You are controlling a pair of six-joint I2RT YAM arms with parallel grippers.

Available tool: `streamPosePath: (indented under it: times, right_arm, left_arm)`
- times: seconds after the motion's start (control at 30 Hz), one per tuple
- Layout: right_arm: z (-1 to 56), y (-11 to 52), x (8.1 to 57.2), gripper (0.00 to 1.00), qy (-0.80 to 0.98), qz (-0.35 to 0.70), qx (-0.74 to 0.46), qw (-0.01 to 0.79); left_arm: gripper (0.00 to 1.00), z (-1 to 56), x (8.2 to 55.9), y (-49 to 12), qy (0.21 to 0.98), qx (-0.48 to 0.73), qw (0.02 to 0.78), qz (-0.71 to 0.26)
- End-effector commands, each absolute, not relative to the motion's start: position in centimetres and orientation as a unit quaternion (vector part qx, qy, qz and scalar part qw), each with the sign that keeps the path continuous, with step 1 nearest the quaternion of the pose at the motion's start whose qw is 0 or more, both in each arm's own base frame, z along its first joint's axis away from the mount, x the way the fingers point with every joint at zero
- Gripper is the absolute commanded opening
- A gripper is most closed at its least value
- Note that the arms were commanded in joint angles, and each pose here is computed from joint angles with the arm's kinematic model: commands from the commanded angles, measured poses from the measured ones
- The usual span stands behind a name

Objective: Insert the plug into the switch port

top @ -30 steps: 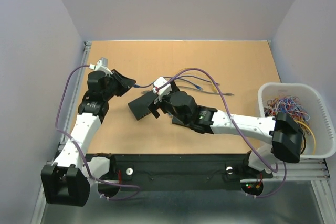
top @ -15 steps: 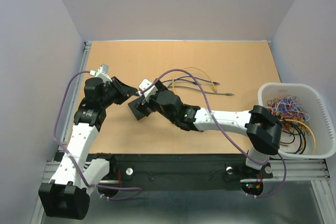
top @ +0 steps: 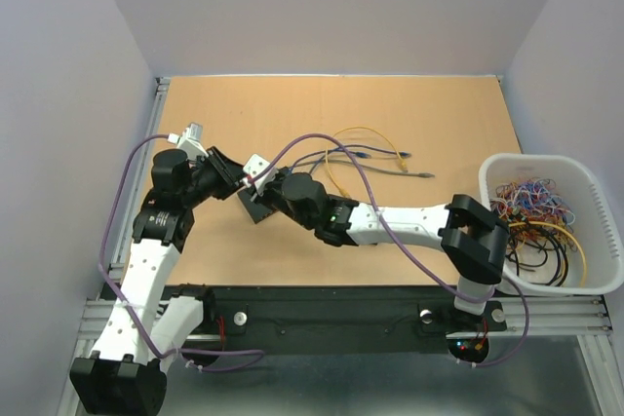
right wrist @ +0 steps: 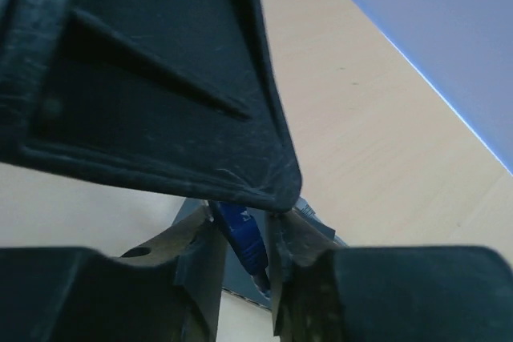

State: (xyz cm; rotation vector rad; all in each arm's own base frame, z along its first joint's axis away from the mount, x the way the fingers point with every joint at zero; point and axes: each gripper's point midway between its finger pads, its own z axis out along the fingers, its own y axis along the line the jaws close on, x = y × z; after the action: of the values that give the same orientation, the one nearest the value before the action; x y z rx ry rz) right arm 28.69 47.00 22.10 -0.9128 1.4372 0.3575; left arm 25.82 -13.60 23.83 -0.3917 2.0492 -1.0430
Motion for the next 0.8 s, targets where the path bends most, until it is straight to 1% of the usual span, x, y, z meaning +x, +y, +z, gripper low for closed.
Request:
streamPosePath:
  times: [0.0, 0.03, 0.1, 0.3, 0.4, 0.47, 0.5, 0.53, 0.57, 0.6, 0.73, 0.77]
  right_arm:
    - [25.9, 46.1, 29.5, 0.18, 0.607, 0.165, -0.359, 0.689]
    - [26.8, 45.8, 29.3, 0.07, 0.602, 0.173, -0.354, 0.694]
    - [26.6, 45.2, 28.9, 0.01, 0.603, 0.175, -0.355, 0.693]
    - [28.2, 43.6, 26.6, 0.00, 0.589, 0.220, -0.359, 0.690]
    - [28.3, 43.7, 25.0, 0.00, 0.588, 0.261, -0.370, 0.670]
    - [29.2, 43.7, 24.4, 0.00, 0.587, 0.295, -0.381, 0.651]
    - [29.1, 44.0, 23.8, 0.00, 0.588, 0.310, -0.388, 0.639]
    - [29.2, 44.1, 23.3, 0.00, 0.588, 0.348, -0.398, 0.612]
    - [29.9, 44.0, 23.3, 0.00, 0.584, 0.371, -0.399, 0.602]
    - [30.3, 43.6, 23.3, 0.00, 0.581, 0.412, -0.401, 0.575]
    - [31.9, 42.3, 22.8, 0.01, 0.564, 0.485, -0.411, 0.527]
    - [32.5, 42.2, 22.7, 0.00, 0.558, 0.495, -0.414, 0.523]
  left_arm:
    - [0.00, 25.9, 24.7, -14.0, 0.799, -0.128, 0.407, -0.424]
    - [0.00, 25.8, 24.8, -13.9, 0.800, -0.130, 0.407, -0.422]
    - [0.00, 25.6, 24.8, -13.9, 0.800, -0.134, 0.406, -0.421]
    - [0.00, 24.6, 25.7, -13.0, 0.800, -0.148, 0.425, -0.396]
    - [0.07, 25.3, 25.8, -12.9, 0.782, -0.127, 0.461, -0.400]
    - [0.23, 27.3, 25.0, -13.1, 0.751, -0.096, 0.502, -0.418]
    - [0.28, 27.9, 24.8, -13.1, 0.740, -0.088, 0.515, -0.423]
    - [0.32, 28.7, 24.5, -13.2, 0.727, -0.077, 0.531, -0.428]
    - [0.36, 29.6, 24.3, -13.2, 0.713, -0.065, 0.548, -0.432]
    - [0.41, 30.2, 23.5, -13.3, 0.699, -0.052, 0.561, -0.439]
    - [0.52, 32.8, 21.6, -13.6, 0.645, -0.008, 0.612, -0.458]
    - [0.55, 32.6, 21.3, -13.6, 0.639, -0.005, 0.616, -0.460]
